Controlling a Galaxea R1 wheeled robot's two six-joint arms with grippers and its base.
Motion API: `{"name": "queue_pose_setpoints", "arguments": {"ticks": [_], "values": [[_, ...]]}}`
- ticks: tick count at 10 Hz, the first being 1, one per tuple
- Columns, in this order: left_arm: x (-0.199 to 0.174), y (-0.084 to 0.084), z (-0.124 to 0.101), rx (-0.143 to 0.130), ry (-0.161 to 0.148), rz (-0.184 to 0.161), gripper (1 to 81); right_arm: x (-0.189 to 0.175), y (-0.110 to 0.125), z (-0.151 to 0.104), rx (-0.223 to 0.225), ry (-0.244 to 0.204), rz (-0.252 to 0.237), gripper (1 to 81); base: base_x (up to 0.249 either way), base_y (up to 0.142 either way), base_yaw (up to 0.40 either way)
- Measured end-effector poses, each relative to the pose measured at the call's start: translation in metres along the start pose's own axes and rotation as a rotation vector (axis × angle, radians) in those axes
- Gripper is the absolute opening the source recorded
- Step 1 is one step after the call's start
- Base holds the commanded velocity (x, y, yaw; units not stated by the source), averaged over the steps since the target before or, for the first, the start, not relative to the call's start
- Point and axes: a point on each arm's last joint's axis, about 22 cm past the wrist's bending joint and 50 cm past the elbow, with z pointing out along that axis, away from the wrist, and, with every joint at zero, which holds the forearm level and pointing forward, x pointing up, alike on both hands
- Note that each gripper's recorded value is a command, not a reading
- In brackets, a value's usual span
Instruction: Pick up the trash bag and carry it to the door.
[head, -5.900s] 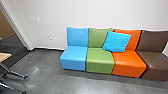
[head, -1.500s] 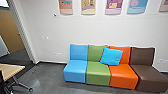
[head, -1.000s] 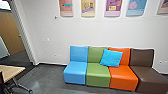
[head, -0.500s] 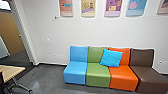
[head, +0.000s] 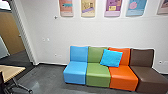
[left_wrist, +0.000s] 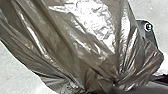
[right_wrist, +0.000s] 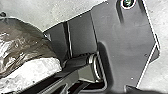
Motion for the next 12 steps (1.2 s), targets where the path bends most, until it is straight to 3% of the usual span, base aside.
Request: {"name": "queue_pose_setpoints", "arguments": {"ticks": [4, 6, 7, 12], "values": [[-0.001, 0.000, 0.000, 0.000, -0.001, -0.001, 1.0, 0.000, 0.000, 0.000, 0.000, 0.001, 0.000, 81.1, 0.000, 0.000, -0.242], [-0.010, 0.000, 0.000, -0.001, -0.017, -0.004, 1.0, 0.004, 0.000, 0.000, -0.001, 0.009, -0.001, 81.1, 0.000, 0.000, -0.335], [0.004, -0.003, -0.001, 0.004, 0.005, 0.001, 1.0, -0.010, 0.001, 0.004, -0.005, -0.011, 0.005, 81.1, 0.000, 0.000, -0.343], [0.000, -0.001, 0.000, 0.002, -0.001, -0.001, 1.0, -0.002, 0.008, 0.020, -0.077, 0.011, 0.004, 81.1, 0.000, 0.000, -0.343]]}}
